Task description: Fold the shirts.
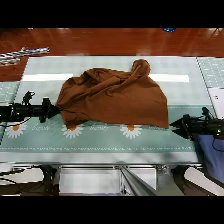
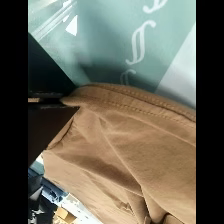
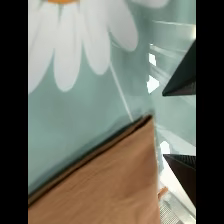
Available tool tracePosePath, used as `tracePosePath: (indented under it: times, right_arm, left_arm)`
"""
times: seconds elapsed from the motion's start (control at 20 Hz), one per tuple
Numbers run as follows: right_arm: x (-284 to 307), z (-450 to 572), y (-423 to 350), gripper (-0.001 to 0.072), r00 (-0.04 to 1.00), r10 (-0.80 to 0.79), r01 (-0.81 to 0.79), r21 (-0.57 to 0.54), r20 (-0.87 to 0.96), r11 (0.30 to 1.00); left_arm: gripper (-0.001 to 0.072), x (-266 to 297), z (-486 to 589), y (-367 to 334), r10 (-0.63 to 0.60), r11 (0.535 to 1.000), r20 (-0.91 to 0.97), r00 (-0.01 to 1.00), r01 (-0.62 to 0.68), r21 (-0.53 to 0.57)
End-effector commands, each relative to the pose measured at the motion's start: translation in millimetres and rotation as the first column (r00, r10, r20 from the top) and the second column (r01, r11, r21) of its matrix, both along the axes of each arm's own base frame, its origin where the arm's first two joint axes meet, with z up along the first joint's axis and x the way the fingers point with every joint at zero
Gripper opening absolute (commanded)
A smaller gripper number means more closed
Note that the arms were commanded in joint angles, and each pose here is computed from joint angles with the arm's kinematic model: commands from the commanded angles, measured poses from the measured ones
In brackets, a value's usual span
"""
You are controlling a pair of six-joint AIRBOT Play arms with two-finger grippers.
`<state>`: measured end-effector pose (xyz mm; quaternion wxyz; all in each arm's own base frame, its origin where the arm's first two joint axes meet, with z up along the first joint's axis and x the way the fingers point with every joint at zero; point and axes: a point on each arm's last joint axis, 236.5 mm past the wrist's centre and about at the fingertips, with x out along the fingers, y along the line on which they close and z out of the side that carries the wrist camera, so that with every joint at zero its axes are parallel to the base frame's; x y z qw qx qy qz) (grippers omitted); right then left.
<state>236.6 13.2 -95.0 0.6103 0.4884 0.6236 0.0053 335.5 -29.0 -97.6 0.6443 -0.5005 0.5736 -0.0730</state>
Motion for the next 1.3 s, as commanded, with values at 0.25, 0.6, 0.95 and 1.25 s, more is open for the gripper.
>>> tracePosePath:
  times: [0.25, 0.6, 0.95, 1.25]
  right_arm:
    - [68, -9, 45, 0.0325, 0.988, 0.145, -0.141, -0.091, 0.047, 0.986]
    - [141, 114, 63, 0.0027, 0.864, 0.367, -0.311, -0.207, 0.344, 0.928]
    - [182, 452, 43, 0.0027, 0.402, 0.445, 0.046, -0.503, 0.800, 0.863]
    - [77, 599, 41, 0.0027, 0.138, 0.538, 0.345, -0.550, 0.831, 0.760]
  left_arm:
    - [0.0018, 0, 0, -1, -0.003, 1.000, 0.000, 1.000, 0.003, -0.003]
    - [0.0017, 53, 91, 6, -0.003, 1.000, 0.266, 0.964, 0.008, -0.018]
    - [0.0017, 92, 454, 16, -0.080, 0.977, 0.914, 0.398, -0.150, 0.151]
    - [0.0017, -20, 635, -23, -0.335, 0.868, 0.941, 0.044, -0.373, 0.327]
